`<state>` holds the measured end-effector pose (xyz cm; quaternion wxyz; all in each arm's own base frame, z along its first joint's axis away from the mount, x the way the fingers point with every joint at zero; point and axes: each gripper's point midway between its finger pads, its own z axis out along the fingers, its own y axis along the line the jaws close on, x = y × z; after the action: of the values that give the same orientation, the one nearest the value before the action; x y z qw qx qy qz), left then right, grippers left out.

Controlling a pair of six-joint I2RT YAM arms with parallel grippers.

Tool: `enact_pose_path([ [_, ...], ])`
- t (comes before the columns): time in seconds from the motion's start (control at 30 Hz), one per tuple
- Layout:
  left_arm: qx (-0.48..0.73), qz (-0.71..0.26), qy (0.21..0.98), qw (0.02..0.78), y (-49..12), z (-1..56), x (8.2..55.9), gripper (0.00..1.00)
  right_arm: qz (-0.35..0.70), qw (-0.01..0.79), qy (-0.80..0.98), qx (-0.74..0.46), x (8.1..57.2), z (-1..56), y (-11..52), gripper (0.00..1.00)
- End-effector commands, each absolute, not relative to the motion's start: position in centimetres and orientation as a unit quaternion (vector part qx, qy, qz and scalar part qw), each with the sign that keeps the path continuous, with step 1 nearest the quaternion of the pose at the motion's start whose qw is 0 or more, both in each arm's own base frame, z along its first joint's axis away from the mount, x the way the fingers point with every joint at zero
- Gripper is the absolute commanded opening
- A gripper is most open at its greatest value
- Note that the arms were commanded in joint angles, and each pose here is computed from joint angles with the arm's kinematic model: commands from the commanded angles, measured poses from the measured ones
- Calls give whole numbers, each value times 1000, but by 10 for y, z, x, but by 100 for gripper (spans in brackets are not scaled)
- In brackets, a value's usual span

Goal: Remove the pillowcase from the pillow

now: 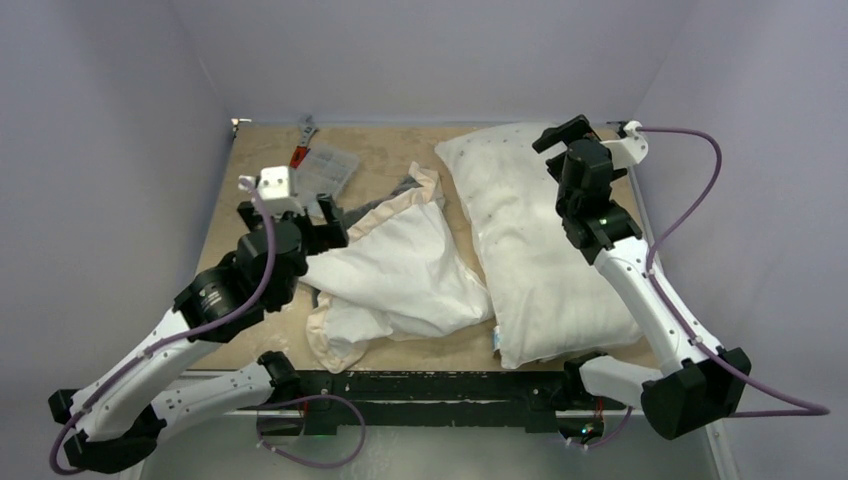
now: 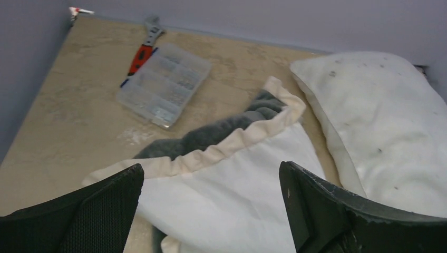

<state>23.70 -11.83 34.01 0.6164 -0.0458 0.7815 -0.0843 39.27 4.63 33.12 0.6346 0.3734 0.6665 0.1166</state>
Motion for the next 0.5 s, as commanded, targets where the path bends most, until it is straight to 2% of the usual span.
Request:
enact_pose_path([
  [0.0, -114, 7, 770, 627, -65, 313, 233, 99, 98, 637, 659, 389, 376, 341, 33, 99],
  [0.2, -111, 56, 783, 609, -53, 286, 230, 99, 97, 650, 635, 406, 345, 352, 16, 99],
  [0.47, -199, 95, 736, 640, 9, 304, 200, 99, 116, 669, 594, 431, 310, 370, -1, 99],
])
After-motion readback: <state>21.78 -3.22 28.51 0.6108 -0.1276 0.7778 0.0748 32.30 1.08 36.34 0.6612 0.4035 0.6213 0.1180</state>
